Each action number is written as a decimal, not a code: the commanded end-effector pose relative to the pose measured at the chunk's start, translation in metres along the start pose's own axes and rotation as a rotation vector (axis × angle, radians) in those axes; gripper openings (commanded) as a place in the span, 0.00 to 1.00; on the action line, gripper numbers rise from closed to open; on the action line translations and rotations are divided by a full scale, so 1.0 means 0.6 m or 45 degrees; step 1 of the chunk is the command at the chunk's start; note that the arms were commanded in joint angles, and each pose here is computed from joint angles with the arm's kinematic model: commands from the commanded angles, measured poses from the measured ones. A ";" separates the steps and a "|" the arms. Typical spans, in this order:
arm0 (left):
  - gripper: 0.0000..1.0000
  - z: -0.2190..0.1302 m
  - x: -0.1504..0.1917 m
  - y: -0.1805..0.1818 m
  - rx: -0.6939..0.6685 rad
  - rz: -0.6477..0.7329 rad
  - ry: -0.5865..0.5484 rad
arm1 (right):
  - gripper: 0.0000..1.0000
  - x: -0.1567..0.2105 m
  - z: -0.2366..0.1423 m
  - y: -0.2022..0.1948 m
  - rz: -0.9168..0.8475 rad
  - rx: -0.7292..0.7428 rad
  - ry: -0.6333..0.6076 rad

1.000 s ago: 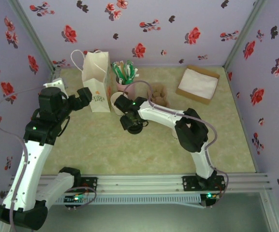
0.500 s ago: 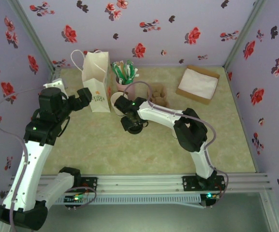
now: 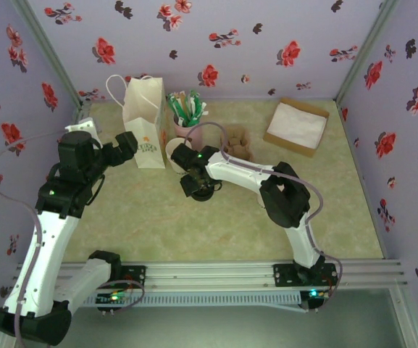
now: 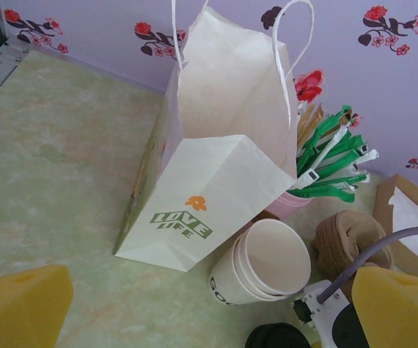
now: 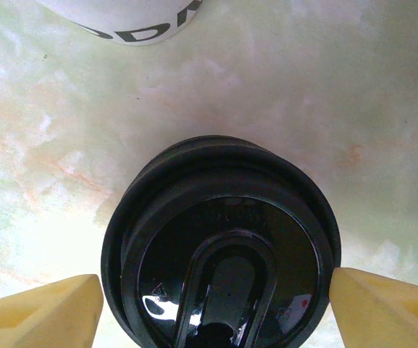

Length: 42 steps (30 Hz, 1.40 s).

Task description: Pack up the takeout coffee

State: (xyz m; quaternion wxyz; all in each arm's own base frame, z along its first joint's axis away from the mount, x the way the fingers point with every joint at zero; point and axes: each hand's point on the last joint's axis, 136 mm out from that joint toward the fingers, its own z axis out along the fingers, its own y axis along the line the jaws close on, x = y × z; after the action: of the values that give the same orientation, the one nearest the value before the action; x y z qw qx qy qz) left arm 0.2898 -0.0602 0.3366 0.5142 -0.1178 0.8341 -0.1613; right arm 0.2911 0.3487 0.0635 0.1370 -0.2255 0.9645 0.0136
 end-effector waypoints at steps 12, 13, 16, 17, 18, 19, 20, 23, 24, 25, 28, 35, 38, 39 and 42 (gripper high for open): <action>1.00 -0.007 -0.005 0.008 -0.021 0.034 -0.025 | 0.85 -0.004 -0.007 -0.010 0.028 0.019 -0.023; 1.00 -0.006 -0.004 0.008 -0.020 0.035 -0.023 | 0.86 -0.004 -0.006 -0.011 0.036 0.016 -0.024; 1.00 -0.006 -0.003 0.008 -0.021 0.036 -0.021 | 0.86 -0.002 0.000 -0.010 0.054 0.001 -0.013; 1.00 -0.006 -0.004 0.008 -0.022 0.035 -0.022 | 0.86 -0.001 0.002 -0.009 0.056 -0.004 -0.010; 1.00 -0.006 -0.004 0.008 -0.021 0.035 -0.022 | 0.85 -0.002 0.003 -0.009 0.063 -0.008 -0.009; 1.00 -0.006 -0.004 0.008 -0.020 0.035 -0.022 | 0.85 -0.003 0.003 -0.009 0.065 -0.010 -0.011; 1.00 -0.006 -0.004 0.008 -0.021 0.035 -0.022 | 0.85 -0.003 0.003 -0.008 0.064 -0.012 -0.010; 1.00 -0.006 -0.004 0.008 -0.021 0.034 -0.024 | 0.85 -0.005 0.001 -0.009 0.075 -0.017 -0.016; 1.00 -0.006 -0.003 0.008 -0.022 0.035 -0.021 | 0.85 -0.004 0.001 -0.008 0.073 -0.017 -0.016; 1.00 -0.006 -0.003 0.008 -0.022 0.035 -0.021 | 0.86 -0.004 0.001 -0.009 0.074 -0.016 -0.015; 1.00 -0.006 -0.004 0.008 -0.021 0.036 -0.023 | 0.85 -0.002 0.004 -0.008 0.081 -0.028 -0.005; 1.00 -0.004 -0.004 0.008 -0.023 0.033 -0.021 | 0.83 0.004 0.012 -0.006 0.087 -0.035 0.013; 1.00 -0.003 -0.003 0.008 -0.023 0.033 -0.019 | 0.83 0.005 0.015 -0.004 0.089 -0.037 0.020; 1.00 -0.003 -0.004 0.009 -0.025 0.033 -0.020 | 0.83 0.006 0.016 -0.005 0.089 -0.036 0.024; 1.00 -0.002 -0.003 0.009 -0.026 0.033 -0.017 | 0.82 0.006 0.017 -0.005 0.091 -0.034 0.026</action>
State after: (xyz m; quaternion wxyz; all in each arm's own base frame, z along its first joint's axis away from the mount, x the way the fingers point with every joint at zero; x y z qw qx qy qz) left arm 0.2898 -0.0602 0.3366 0.5154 -0.1116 0.8349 -0.1575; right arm 0.2929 0.3493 0.0570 0.1323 -0.2058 0.9692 0.0297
